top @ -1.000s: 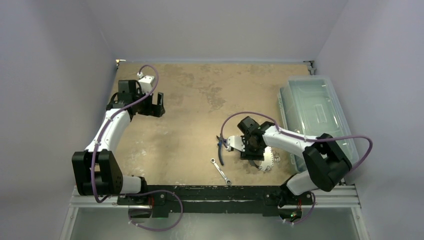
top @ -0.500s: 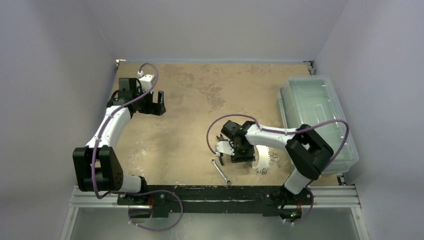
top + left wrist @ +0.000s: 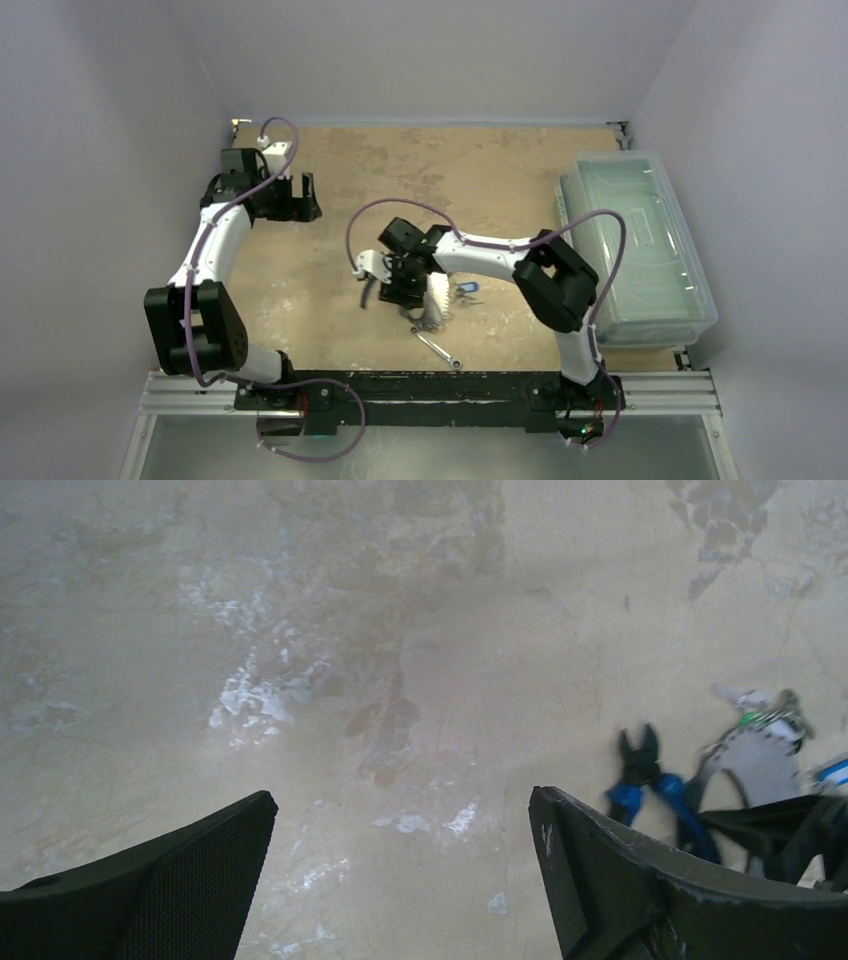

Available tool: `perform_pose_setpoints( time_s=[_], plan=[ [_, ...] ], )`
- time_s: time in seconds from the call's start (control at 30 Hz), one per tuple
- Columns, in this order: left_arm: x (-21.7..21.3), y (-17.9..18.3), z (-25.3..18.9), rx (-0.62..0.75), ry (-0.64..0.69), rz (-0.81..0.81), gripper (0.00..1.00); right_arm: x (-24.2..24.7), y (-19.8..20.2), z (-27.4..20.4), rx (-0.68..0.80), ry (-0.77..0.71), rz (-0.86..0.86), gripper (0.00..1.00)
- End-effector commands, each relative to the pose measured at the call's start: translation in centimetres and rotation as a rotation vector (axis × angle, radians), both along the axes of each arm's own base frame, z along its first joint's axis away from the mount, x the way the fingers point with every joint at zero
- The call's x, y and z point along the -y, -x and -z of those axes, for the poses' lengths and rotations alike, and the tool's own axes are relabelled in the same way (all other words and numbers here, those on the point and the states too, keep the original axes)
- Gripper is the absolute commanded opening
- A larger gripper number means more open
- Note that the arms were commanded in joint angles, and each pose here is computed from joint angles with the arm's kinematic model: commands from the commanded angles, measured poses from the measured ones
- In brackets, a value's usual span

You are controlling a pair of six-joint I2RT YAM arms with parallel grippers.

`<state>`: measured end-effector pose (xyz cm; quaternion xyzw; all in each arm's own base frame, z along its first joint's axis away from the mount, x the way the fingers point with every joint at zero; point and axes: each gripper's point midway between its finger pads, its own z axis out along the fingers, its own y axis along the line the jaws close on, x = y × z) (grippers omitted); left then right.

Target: Remove the keys from the keyring

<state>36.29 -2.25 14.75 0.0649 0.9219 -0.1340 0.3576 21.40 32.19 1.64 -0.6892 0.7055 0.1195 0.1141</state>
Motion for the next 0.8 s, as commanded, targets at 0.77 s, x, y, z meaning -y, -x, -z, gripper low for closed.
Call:
perform_pose_setpoints(
  time_s=[0.77],
  plan=[
    [6.0,0.1,-1.6,0.047,0.194,0.324,0.99,-2.0,-7.2,-4.9,-0.219,-0.484,0.395,0.61]
  ],
)
